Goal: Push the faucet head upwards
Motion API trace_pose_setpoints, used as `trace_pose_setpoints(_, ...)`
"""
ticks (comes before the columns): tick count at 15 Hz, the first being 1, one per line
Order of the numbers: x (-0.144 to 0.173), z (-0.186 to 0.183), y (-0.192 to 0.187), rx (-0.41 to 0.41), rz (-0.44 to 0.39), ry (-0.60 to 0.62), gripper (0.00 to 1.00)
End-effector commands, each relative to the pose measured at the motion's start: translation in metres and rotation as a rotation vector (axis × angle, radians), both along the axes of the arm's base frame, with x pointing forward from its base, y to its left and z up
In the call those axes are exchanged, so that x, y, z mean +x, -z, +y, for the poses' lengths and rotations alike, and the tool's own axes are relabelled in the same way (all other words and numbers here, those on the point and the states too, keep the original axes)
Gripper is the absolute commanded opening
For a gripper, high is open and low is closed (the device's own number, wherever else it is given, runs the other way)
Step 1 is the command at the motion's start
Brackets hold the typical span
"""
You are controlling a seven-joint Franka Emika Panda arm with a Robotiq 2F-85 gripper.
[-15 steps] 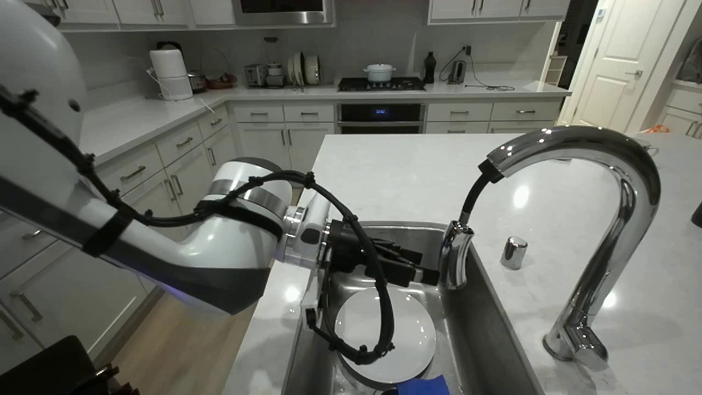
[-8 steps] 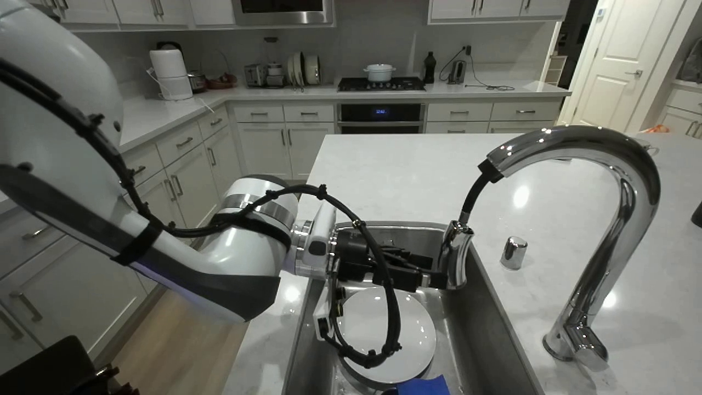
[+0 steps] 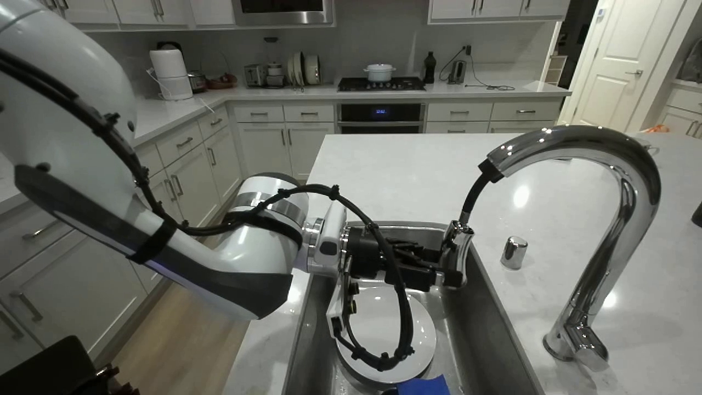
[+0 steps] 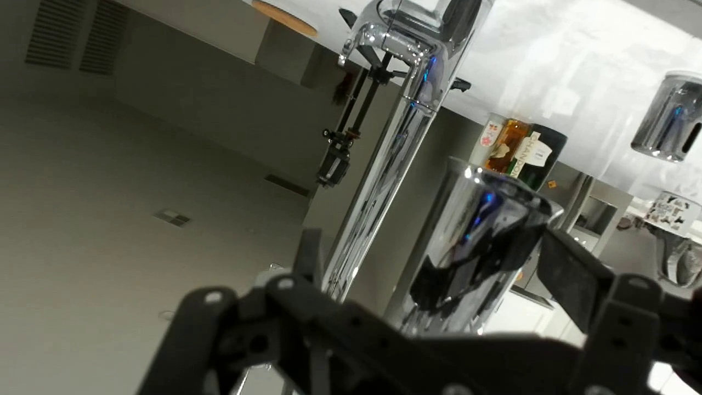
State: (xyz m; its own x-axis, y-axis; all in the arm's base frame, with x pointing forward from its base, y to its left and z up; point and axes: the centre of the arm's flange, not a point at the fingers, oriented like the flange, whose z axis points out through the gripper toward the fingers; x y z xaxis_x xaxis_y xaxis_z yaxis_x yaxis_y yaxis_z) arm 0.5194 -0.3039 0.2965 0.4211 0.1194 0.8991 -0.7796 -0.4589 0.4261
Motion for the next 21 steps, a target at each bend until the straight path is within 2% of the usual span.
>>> trace_pose_setpoints(1,0.01,-0.007,-0.002,0.003,-0.05,0.011,1.0)
trace_pose_setpoints(2,0.011,-0.008,-0.003,0.008,-0.053,0.013,0.89)
trace_pose_setpoints(3,0.011,-0.009,-0.004,0.013,-0.055,0.016,0.72)
trace_pose_setpoints(8,0.011,-0.011,-0.011,0.071,-0.064,0.043,0.34)
trace_pose_setpoints(10,0.012,-0.013,-0.017,0.095,-0.071,0.062,0.22)
trace_pose_setpoints(21,0.016,0.003,-0.059,0.277,-0.106,0.092,0.2)
